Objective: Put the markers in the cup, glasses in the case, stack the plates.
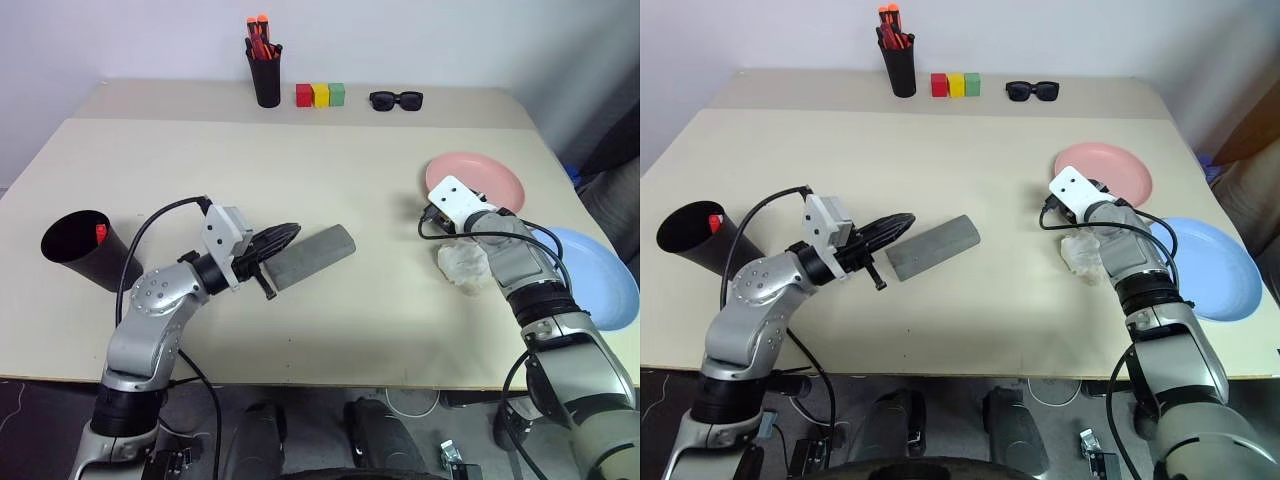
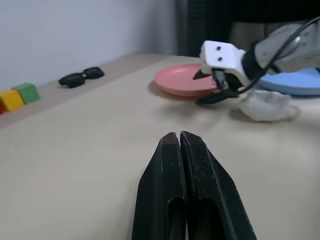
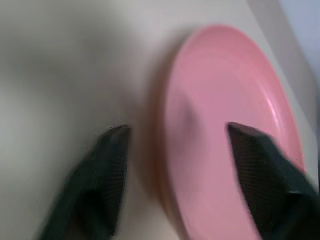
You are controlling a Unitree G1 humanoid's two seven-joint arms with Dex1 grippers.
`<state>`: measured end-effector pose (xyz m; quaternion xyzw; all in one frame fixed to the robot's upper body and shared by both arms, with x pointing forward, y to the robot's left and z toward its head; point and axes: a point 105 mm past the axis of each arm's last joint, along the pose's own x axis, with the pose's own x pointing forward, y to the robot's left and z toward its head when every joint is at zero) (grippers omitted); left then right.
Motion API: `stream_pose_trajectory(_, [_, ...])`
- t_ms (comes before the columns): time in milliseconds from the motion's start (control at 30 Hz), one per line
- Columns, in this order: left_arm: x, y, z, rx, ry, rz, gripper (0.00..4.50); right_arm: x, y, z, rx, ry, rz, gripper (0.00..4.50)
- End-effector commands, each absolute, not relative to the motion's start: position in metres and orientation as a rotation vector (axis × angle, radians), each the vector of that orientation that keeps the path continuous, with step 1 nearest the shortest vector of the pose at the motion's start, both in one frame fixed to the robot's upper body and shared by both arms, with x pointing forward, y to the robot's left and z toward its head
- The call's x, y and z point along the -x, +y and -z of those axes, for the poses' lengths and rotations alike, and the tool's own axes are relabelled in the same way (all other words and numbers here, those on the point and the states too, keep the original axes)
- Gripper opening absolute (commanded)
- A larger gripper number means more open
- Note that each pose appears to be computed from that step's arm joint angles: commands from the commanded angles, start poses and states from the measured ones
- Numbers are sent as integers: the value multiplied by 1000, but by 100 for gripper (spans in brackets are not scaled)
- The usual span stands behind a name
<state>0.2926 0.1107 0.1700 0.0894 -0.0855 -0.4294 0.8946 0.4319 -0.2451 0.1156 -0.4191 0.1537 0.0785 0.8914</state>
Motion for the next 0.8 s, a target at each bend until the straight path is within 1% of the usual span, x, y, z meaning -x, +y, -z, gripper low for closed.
stream_pose_trajectory(33, [-283, 111, -181, -186, -219, 891, 0, -438, -240, -129, 879, 261, -161, 101])
stream_pose_trajectory(100, [-281, 110, -180, -180, -215, 893, 0, -437, -237, -130, 880, 253, -169, 7])
stream_pose_trajectory(200, [-280, 107, -179, -176, -215, 899, 0, -435, -239, -137, 923, 211, -147, 7])
stream_pose_trajectory(333, [-280, 99, -177, -176, -215, 933, 0, -422, -240, -161, 985, 98, -124, 7])
stream_pose_trajectory(433, [-281, 91, -175, -190, -212, 980, 0, -403, -250, -183, 1021, 23, -93, 7])
stream_pose_trajectory(467, [-282, 88, -175, -183, -212, 996, 0, -391, -256, -189, 1028, 13, -86, 7])
stream_pose_trajectory(533, [-285, 83, -173, -168, -212, 1020, 0, -371, -268, -195, 1014, 22, -72, 7])
stream_pose_trajectory(600, [-288, 78, -173, -152, -213, 1041, 0, -350, -283, -194, 961, 69, -44, 7])
stream_pose_trajectory(667, [-291, 74, -172, -133, -216, 1063, 0, -329, -299, -189, 920, 120, -6, 7])
stream_pose_trajectory(800, [-293, 64, -170, -112, -220, 1107, 0, -300, -316, -175, 879, 207, 19, 7])
